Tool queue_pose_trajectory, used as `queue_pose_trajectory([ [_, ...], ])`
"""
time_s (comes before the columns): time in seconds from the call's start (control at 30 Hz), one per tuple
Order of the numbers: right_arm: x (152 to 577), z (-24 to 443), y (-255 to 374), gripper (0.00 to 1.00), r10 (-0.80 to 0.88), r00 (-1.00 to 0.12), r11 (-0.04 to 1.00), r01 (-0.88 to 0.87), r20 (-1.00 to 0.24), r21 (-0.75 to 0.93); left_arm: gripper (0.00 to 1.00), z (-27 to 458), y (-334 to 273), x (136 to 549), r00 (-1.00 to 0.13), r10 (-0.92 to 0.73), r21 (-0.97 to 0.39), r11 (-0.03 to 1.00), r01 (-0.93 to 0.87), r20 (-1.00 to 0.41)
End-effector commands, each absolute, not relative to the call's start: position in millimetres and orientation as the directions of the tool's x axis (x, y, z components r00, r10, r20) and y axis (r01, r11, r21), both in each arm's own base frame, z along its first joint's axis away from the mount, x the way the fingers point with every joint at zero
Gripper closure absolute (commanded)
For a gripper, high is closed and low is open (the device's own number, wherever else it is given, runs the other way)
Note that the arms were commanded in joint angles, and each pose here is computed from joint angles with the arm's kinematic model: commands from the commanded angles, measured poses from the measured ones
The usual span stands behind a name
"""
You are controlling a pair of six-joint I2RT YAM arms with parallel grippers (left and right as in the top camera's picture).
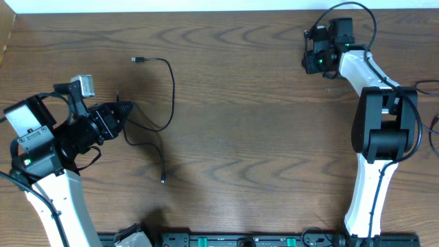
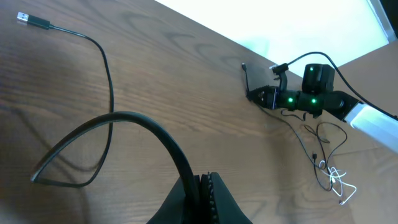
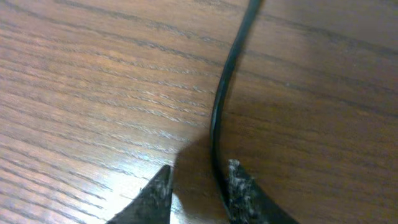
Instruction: Untangle cables
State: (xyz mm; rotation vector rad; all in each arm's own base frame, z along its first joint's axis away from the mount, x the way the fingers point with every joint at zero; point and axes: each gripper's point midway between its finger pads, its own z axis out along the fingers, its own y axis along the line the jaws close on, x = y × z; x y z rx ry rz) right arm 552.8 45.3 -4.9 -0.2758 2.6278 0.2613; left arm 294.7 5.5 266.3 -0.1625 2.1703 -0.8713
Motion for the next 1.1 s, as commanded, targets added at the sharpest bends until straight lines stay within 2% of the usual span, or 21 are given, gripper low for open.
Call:
queue_pose_trajectory([
  [0.0,473,-118,45,0.88,-0.139,-0.977,0.965,-0.17,-0.161,0.201,0.93,267,5,294,-0.687,-0.359,-0.621,0.765,0.171,-0.632],
  [0.17,472,-119,45,0.99,-0.138,-0.978,0.965,-0.169,-0.156,0.202,0.92,267,5,294,-0.687,-0.358,-0.62,0.765,0.171,-0.632],
  [0.37,461,-120,45,0.99,-0.139,-0.984,0.965,-0.16,-0.111,0.209,0.93,267,5,294,-0.687,-0.358,-0.62,0.766,0.171,-0.632],
  [0.7,404,-119,43,0.99,-0.164,-0.98,0.963,-0.133,0.116,0.236,0.93,267,5,294,-0.687,-0.358,-0.62,0.766,0.171,-0.632],
  [0.87,390,-116,43,0.98,-0.175,-0.97,0.961,-0.131,0.168,0.245,0.93,267,5,294,-0.688,-0.359,-0.621,0.765,0.17,-0.631],
  [0.93,387,-116,43,0.82,-0.175,-0.967,0.961,-0.127,0.184,0.246,0.93,267,4,294,-0.69,-0.36,-0.623,0.764,0.169,-0.628],
  [0.97,385,-115,43,0.66,-0.175,-0.966,0.961,-0.125,0.191,0.247,0.93,267,4,294,-0.691,-0.36,-0.624,0.763,0.168,-0.627],
  [1.0,382,-115,43,0.56,-0.175,-0.964,0.961,-0.123,0.202,0.248,0.92,267,4,294,-0.691,-0.361,-0.624,0.763,0.168,-0.626],
  [1.07,377,-113,44,0.47,-0.176,-0.958,0.961,-0.118,0.225,0.251,0.93,267,4,294,-0.691,-0.361,-0.624,0.763,0.167,-0.626],
])
